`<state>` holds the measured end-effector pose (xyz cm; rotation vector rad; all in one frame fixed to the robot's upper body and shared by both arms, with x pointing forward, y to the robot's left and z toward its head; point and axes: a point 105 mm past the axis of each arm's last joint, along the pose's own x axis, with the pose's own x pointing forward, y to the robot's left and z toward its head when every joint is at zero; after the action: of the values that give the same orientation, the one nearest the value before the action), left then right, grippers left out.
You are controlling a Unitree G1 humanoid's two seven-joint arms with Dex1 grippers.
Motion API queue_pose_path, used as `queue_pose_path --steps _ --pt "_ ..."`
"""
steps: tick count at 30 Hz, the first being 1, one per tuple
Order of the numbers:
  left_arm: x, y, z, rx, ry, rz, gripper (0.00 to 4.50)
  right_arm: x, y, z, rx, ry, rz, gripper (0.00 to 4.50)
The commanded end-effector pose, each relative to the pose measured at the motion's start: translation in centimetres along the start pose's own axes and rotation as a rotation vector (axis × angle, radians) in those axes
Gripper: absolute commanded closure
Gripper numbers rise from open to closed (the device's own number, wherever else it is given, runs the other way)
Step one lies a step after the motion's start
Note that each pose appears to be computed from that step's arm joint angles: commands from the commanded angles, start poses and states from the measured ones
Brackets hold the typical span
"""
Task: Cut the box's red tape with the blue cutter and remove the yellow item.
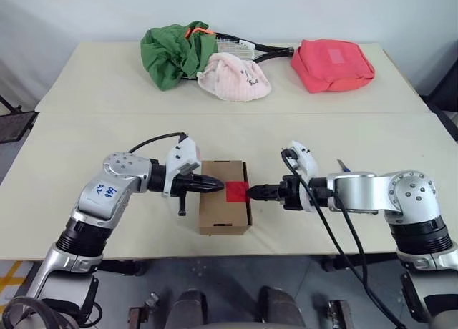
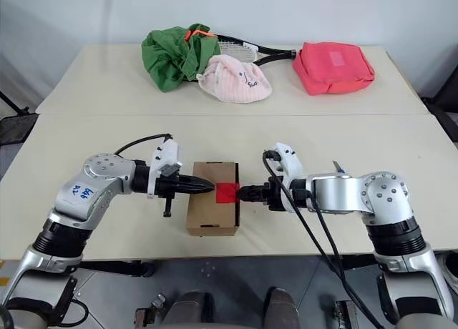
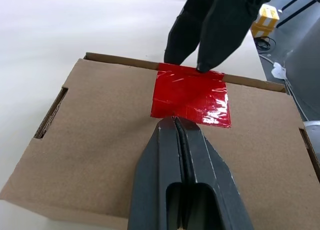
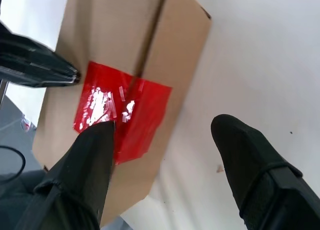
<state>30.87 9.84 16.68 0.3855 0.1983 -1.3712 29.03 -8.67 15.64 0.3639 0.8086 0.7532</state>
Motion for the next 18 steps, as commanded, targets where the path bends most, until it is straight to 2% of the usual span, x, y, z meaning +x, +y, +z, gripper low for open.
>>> queue_pose_path --steps 1,18 --pt "0.2 -0.4 -0.2 0.019 0.008 -0.007 4.5 -0.5 0.0 0.0 -0.005 0.002 0.004 1.22" --pt "0.8 -0.4 -0.4 0.026 -0.008 -0.016 4.5 0.8 0.1 -0.8 -0.103 0.079 -0.093 1.22"
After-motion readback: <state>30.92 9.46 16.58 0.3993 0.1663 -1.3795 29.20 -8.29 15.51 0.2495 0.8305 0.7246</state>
